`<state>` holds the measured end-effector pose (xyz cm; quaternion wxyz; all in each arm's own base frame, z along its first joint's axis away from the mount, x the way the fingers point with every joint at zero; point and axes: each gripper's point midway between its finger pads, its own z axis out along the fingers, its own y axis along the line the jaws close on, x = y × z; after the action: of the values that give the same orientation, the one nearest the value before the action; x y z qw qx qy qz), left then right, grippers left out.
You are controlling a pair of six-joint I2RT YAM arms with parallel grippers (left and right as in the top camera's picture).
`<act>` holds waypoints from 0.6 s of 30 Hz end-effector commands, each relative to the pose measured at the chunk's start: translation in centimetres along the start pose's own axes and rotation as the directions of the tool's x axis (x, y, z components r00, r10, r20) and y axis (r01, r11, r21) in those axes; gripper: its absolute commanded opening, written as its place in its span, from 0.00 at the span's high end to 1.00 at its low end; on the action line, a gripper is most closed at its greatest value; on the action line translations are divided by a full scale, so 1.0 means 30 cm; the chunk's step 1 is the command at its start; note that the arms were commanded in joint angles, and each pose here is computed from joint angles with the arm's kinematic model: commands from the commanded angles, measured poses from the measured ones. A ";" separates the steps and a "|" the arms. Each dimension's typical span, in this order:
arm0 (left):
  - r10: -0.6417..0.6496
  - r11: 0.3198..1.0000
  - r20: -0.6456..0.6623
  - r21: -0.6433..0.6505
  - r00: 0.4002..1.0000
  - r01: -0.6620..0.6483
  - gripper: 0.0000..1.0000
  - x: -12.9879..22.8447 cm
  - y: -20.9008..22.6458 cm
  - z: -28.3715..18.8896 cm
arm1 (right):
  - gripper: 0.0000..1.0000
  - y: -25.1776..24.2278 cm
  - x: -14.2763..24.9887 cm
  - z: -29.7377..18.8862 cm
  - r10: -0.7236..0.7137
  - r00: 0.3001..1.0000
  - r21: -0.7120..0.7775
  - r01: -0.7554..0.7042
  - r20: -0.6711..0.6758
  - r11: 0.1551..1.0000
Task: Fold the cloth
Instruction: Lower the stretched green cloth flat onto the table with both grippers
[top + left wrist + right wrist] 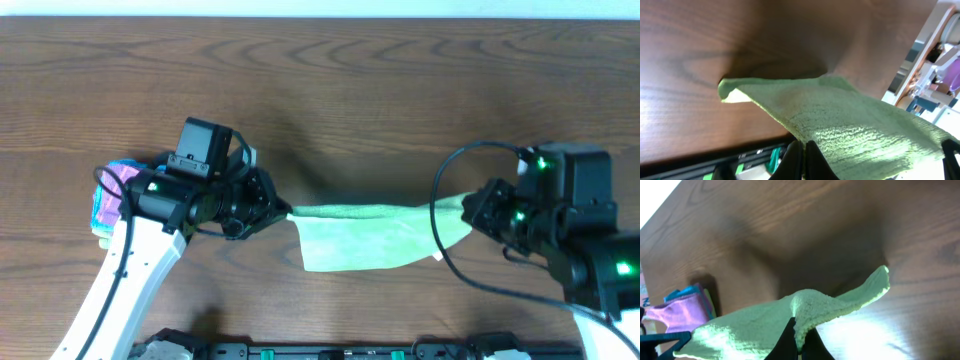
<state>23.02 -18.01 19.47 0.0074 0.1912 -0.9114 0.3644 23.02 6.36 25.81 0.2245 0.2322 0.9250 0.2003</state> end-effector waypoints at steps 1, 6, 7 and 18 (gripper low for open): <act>-0.006 1.000 0.030 0.008 1.000 0.006 0.94 -0.043 -0.026 0.006 | 0.99 0.006 -0.032 0.038 -0.035 0.999 0.021 0.035 0.005 0.999; -0.004 1.000 0.066 0.009 0.998 0.003 0.94 -0.118 -0.035 0.050 | 0.99 0.008 -0.087 0.153 -0.048 0.999 0.048 0.048 -0.001 0.998; -0.001 1.000 0.075 0.006 0.997 0.001 0.94 -0.136 -0.035 0.061 | 0.99 0.010 -0.097 0.176 -0.049 0.999 0.049 0.049 -0.004 0.998; 0.016 1.000 0.116 0.004 0.993 -0.016 0.94 -0.336 -0.022 0.247 | 0.99 0.047 -0.241 0.483 -0.138 0.990 0.048 0.138 -0.005 0.989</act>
<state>32.32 -19.99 13.49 -0.0412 0.1979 -0.9098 0.3624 36.02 7.46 18.42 0.2393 0.1930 0.9352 0.1759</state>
